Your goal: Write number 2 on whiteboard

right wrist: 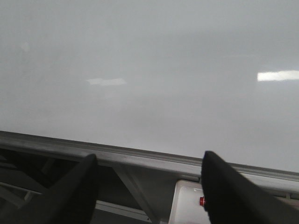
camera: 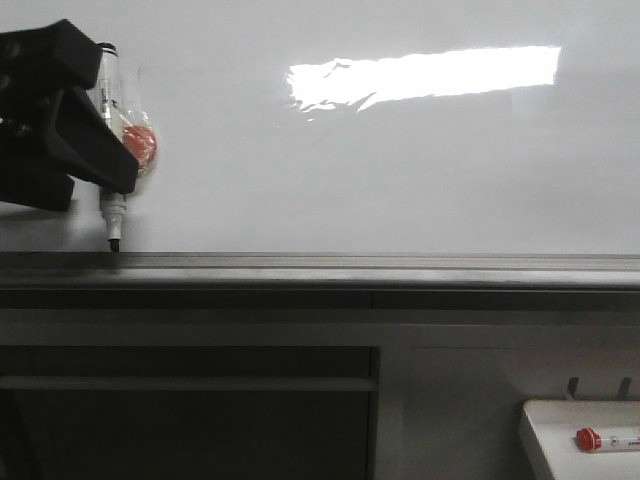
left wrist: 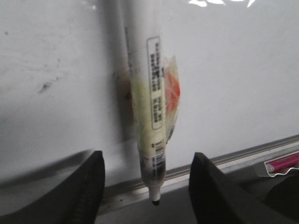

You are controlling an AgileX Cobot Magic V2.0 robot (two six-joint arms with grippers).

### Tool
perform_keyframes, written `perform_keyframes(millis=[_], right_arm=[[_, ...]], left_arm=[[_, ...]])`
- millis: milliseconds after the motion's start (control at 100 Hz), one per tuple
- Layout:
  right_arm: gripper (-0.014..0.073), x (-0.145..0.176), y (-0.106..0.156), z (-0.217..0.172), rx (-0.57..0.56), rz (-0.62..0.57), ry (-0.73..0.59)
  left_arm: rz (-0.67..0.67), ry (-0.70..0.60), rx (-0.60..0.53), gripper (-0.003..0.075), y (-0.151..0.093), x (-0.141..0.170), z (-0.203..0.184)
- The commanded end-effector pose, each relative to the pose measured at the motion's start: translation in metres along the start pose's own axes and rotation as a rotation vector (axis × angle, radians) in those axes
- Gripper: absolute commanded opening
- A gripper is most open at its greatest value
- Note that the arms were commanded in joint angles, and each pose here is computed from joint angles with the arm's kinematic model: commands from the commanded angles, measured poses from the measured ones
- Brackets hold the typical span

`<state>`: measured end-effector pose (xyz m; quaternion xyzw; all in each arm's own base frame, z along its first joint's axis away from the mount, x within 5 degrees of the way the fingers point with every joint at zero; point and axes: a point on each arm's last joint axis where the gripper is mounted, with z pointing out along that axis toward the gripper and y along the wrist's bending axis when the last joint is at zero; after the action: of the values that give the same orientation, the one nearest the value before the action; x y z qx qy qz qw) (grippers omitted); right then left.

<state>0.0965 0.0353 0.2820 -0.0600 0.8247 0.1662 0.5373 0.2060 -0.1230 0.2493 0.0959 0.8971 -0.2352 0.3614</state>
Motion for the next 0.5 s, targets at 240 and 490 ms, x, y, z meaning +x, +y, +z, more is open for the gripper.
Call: perform_keyframes(millis=[240,490], right_arm=[[0.0422,-0.0153,0.0023,-0.0027,-0.003,-0.006,-0.070],[0.0421,-0.0150,0.0038,-0.0027,-0.021,0.027,-0.066]], left_arm=[[-0.046,-0.067,-0.002,0.0056,-0.0028,-0.0126,0.0055],[-0.044,-0.069,0.002,-0.0020,-0.0036,-0.0133,0.0040]])
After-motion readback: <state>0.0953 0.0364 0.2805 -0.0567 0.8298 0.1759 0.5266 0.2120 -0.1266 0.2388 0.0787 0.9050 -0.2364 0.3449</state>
